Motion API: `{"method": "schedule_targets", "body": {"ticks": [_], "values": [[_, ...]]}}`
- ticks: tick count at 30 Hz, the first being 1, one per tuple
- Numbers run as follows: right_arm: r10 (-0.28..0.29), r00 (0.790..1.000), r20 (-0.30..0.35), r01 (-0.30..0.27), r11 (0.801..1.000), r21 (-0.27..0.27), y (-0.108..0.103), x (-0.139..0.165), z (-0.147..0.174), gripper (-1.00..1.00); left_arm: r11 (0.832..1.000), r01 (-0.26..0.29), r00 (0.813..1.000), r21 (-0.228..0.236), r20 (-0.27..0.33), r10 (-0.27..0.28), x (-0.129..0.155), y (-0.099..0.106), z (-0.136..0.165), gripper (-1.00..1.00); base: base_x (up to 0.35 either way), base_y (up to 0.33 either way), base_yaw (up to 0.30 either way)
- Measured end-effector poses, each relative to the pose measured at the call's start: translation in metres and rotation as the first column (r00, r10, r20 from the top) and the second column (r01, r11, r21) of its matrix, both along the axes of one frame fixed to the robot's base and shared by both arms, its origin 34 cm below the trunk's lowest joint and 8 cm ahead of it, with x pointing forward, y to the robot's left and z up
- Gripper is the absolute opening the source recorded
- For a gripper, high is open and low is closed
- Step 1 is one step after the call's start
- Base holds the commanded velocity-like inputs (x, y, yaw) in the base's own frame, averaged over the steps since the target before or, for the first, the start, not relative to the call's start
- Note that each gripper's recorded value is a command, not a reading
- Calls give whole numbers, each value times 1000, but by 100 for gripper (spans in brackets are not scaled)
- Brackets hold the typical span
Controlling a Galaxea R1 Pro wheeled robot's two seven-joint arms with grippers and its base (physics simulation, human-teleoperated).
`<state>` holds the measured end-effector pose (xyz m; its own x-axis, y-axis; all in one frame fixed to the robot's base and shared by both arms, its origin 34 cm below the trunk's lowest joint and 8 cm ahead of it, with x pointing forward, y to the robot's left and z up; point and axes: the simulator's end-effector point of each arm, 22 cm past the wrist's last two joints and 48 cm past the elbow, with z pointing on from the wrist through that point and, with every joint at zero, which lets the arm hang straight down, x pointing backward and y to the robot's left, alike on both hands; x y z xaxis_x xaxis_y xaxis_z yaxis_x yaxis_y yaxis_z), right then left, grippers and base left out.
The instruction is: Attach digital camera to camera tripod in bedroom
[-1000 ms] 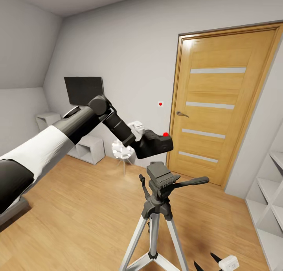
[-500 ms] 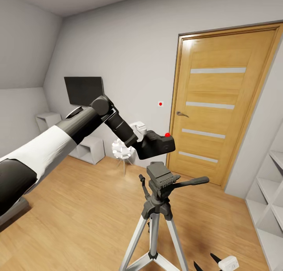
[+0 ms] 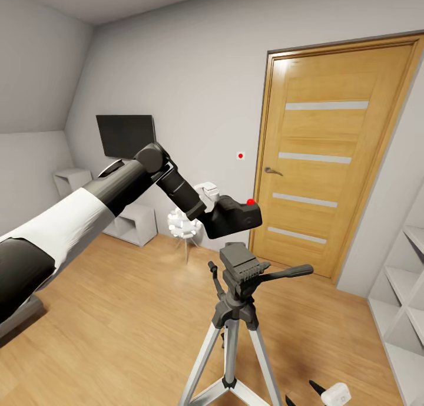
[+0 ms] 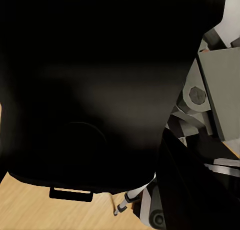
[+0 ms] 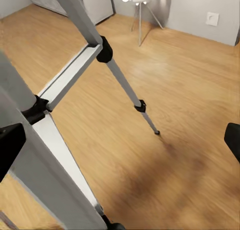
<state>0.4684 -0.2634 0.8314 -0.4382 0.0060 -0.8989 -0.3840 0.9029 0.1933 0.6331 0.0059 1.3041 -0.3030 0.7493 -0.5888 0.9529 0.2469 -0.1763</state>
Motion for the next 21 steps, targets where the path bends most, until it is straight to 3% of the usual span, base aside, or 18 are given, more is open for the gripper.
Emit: {"method": "schedule_targets", "body": {"ticks": [5, 9, 21], "values": [[100, 995, -8, -100, 995, 0, 35, -5, -3, 100, 1000, -4, 1000, -2, -1, 4, 1, 2, 0, -100, 0, 0, 0], [136, 991, -11, -136, 991, 0, 48, -7, -4, 100, 1000, -13, 1000, -2, -1, 13, 3, 6, 0, -100, 0, 0, 0], [154, 988, -14, -154, 988, 0, 54, -9, -5, 100, 998, -57, 998, 0, 0, 57, 13, 29, 0, -100, 0, 0, 0]]}}
